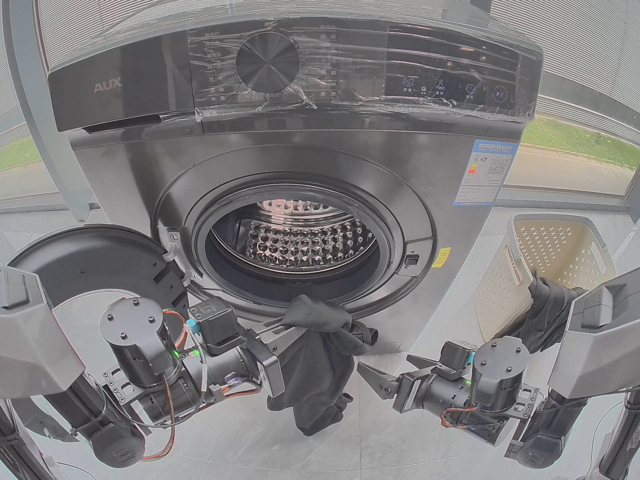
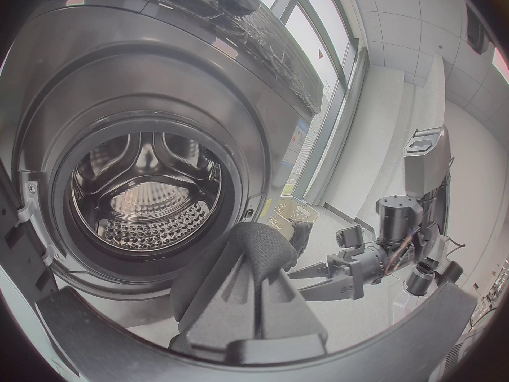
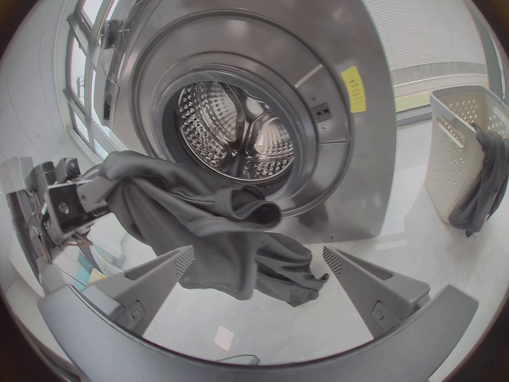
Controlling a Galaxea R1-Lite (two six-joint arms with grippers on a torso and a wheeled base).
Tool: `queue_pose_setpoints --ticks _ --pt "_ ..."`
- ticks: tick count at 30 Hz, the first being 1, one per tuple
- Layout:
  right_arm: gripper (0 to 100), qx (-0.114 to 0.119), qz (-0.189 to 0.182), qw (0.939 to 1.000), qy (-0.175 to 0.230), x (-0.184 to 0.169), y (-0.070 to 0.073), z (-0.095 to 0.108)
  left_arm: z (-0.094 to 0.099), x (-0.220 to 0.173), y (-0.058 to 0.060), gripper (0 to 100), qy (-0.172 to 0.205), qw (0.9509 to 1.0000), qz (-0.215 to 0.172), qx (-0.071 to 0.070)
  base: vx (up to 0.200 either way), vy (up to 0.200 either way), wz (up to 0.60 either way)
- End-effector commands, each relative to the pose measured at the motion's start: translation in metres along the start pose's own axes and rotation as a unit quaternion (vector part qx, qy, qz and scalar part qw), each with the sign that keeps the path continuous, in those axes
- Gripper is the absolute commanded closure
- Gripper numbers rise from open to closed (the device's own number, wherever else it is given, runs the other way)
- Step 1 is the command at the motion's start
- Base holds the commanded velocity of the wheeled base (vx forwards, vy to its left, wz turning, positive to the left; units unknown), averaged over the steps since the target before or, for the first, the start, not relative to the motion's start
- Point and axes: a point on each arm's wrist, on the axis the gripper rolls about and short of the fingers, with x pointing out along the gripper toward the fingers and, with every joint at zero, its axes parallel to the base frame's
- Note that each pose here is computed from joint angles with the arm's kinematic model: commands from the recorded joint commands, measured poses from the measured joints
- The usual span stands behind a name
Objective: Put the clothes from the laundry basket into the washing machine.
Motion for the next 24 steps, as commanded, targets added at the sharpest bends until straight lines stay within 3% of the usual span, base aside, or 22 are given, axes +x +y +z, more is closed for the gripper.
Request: queue_pose_setpoints --ticks 1,10,15,24 --pt "0 0.012 0.034 0.9993 -0.010 0.004 0.018 0.000 -0.003 0.000 0.005 100 0.006 0.9999 0.010 -0.002 0.000 0.000 0.00" --pt "0 0.025 0.065 0.9961 -0.055 0.024 0.038 0.014 -0.006 0.001 0.008 100 0.012 0.9998 0.013 -0.003 0.000 0.000 0.00" --pt "0 0.027 0.061 0.9959 -0.061 0.029 0.037 0.017 -0.006 0.001 0.008 100 0.012 0.9998 0.012 -0.003 0.000 0.000 0.00" --pt "0 0.022 0.057 0.9972 -0.044 0.037 0.035 0.003 -0.005 0.004 0.005 100 0.009 0.9999 0.008 -0.002 0.000 0.000 0.00"
